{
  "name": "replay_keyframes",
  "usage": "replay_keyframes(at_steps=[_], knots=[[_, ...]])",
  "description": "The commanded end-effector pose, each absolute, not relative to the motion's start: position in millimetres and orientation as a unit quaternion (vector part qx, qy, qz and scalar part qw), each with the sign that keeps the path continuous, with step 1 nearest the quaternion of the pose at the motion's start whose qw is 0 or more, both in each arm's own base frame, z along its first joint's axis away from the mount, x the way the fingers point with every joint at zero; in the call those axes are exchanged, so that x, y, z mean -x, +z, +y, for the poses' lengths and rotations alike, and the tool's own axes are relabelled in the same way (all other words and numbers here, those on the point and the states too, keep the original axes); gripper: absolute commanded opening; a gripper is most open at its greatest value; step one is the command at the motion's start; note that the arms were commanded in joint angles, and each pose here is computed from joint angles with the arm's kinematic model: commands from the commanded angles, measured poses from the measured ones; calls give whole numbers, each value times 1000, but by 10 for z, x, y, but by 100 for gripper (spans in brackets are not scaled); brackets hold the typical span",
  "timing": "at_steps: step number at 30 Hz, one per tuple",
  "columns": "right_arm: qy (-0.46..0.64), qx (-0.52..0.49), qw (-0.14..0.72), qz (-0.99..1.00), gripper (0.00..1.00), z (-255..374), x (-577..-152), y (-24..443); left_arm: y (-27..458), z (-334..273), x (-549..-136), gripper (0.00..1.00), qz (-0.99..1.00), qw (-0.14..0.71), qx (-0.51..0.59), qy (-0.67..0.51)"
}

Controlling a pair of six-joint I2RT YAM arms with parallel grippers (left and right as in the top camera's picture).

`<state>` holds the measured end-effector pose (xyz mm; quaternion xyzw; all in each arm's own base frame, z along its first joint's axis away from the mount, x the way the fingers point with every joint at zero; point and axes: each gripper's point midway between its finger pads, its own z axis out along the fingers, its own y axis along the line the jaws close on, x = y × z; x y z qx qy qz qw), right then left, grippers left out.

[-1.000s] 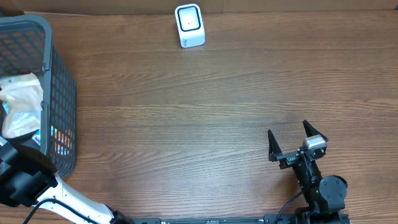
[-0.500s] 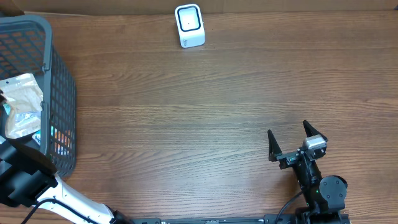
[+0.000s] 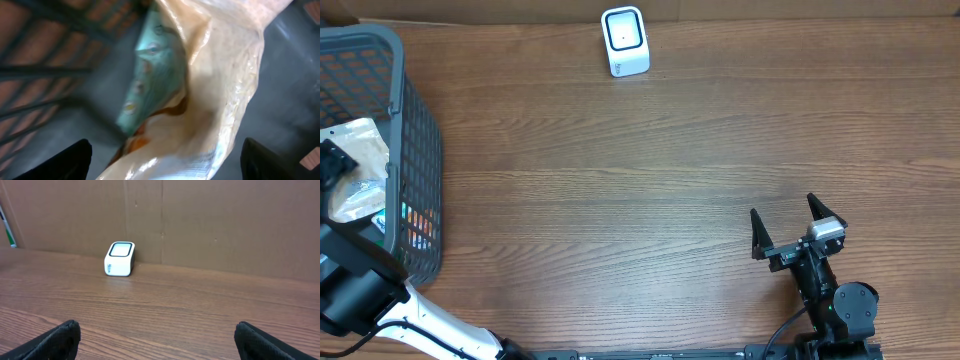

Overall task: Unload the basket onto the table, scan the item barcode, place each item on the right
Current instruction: 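Grasp the clear-and-brown snack bag in the basket with the left gripper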

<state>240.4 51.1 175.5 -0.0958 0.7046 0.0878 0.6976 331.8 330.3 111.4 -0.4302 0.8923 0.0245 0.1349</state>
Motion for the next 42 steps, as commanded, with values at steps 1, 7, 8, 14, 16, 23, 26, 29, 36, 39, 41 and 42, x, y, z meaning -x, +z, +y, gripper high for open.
replay_keyframes(at_steps=[1, 7, 8, 14, 16, 23, 26, 29, 36, 39, 41, 42], knots=[[83, 89, 699, 705, 100, 482, -2412, 1733, 942, 3148, -3378, 78, 899, 142, 414, -13], [83, 89, 699, 705, 100, 482, -2412, 1733, 617, 3094, -3386, 78, 899, 148, 411, -24], [84, 89, 699, 705, 100, 483, -2412, 1733, 590, 3089, -3407, 77, 899, 153, 410, -27], [83, 89, 699, 705, 100, 482, -2412, 1733, 547, 3038, -3565, 36, 898, 183, 398, -48], [83, 89, 699, 705, 100, 482, -2412, 1733, 560, 3037, -3607, 11, 898, 190, 394, -46], [83, 89, 699, 705, 100, 482, -2412, 1733, 600, 3017, -3629, 4, 898, 192, 393, -54], [83, 89, 699, 705, 100, 482, -2412, 1733, 700, 3005, -3653, 4, 897, 195, 391, -60], [83, 89, 699, 705, 100, 482, -2412, 1733, 944, 2980, -3744, 4, 895, 213, 384, -79], [83, 89, 699, 705, 100, 482, -2412, 1733, 1877, 2961, -3936, 4, 868, 264, 404, -117], [83, 89, 699, 705, 100, 482, -2412, 1733, 2293, 2932, -3912, 4, 861, 279, 409, -116], [83, 89, 699, 705, 100, 482, -2412, 1733, 2589, 2890, -3872, 4, 859, 291, 405, -112], [84, 89, 699, 705, 100, 483, -2412, 1733, 2732, 2863, -3844, 4, 859, 298, 403, -109]])
